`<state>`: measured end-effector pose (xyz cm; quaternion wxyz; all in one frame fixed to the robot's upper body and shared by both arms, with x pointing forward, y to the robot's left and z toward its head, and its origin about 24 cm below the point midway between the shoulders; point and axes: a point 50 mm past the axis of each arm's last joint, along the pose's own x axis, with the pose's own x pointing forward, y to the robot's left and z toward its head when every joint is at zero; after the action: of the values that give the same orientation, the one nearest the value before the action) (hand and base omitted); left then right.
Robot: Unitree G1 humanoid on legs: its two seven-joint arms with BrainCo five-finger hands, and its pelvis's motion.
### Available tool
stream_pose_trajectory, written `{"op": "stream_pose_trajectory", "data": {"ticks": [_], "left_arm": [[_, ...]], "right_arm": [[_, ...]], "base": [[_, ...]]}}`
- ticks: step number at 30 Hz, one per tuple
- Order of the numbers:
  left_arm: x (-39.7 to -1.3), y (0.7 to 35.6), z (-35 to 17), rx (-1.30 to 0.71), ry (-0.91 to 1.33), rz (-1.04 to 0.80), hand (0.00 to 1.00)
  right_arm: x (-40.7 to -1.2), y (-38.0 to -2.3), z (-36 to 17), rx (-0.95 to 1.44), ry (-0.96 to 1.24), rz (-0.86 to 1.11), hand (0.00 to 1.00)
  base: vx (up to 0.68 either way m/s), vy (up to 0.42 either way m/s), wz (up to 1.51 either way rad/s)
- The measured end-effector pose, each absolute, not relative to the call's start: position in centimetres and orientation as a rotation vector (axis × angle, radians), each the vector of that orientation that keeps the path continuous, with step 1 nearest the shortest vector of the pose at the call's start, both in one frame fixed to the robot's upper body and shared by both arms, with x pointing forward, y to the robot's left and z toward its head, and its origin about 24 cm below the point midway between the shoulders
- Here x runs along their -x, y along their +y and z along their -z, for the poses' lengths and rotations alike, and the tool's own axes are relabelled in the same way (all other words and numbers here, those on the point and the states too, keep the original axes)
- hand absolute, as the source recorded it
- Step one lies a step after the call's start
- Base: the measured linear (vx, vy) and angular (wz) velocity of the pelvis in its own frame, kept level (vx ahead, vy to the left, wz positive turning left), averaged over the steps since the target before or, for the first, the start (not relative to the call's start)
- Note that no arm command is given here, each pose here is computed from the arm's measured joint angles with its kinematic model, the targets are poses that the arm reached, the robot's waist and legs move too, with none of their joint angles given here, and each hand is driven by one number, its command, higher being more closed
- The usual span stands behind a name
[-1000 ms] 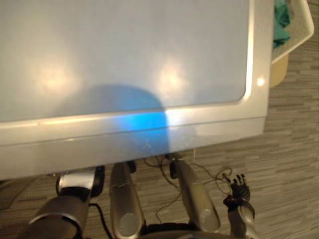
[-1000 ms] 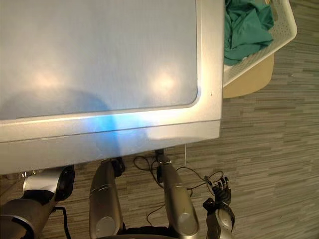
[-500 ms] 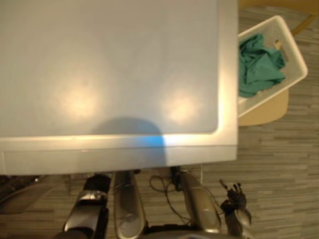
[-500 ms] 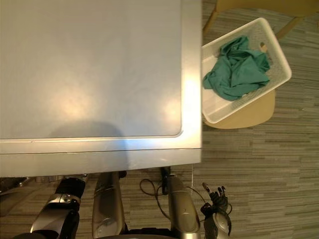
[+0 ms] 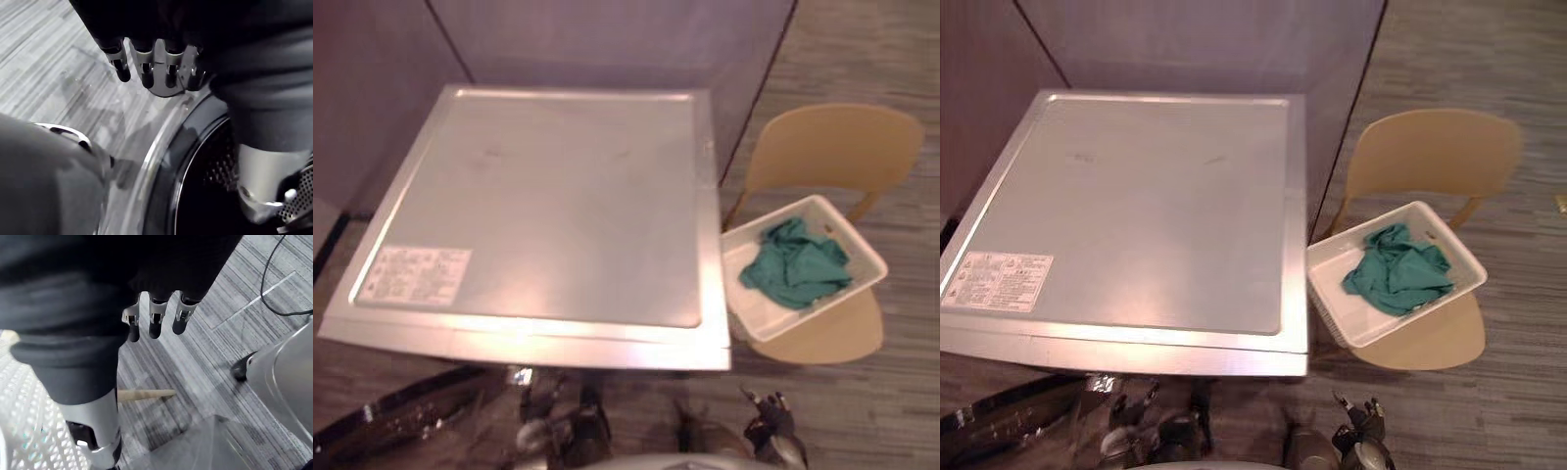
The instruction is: Pick up the laundry basket with both hands and put the clothes into the washing machine.
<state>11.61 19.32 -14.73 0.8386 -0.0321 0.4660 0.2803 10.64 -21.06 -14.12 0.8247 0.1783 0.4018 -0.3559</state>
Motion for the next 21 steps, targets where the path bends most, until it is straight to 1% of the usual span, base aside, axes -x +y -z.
{"op": "stream_pose_trajectory", "data": {"ticks": [2, 4, 12, 18, 21], "left_arm": [[-10.6, 18.9, 15.5, 0.127, 1.043, -0.570, 0.00], [-10.1, 18.7, 15.8, 0.133, 1.074, -0.538, 0.00], [-9.9, 19.0, 16.1, 0.098, 1.104, -0.468, 0.00], [-10.9, 19.4, 15.8, 0.086, 1.074, -0.453, 0.00], [-11.6, 19.0, 15.6, 0.097, 1.058, -0.446, 0.00]], "right_arm": [[-9.4, -21.8, 14.7, -0.399, 0.905, 0.806, 0.00], [-8.8, -22.0, 15.0, -0.388, 0.937, 0.799, 0.00], [-6.0, -20.5, 16.6, -0.380, 1.105, 0.753, 0.00], [-6.7, -20.0, 16.6, -0.381, 1.106, 0.710, 0.00], [-7.4, -20.4, 16.4, -0.376, 1.084, 0.710, 0.00]], "base": [[0.04, -0.130, 0.16], [0.00, -0.063, -0.16], [-0.02, 0.032, 0.01], [-0.10, 0.022, 0.21], [-0.24, -0.014, 0.33]]}}
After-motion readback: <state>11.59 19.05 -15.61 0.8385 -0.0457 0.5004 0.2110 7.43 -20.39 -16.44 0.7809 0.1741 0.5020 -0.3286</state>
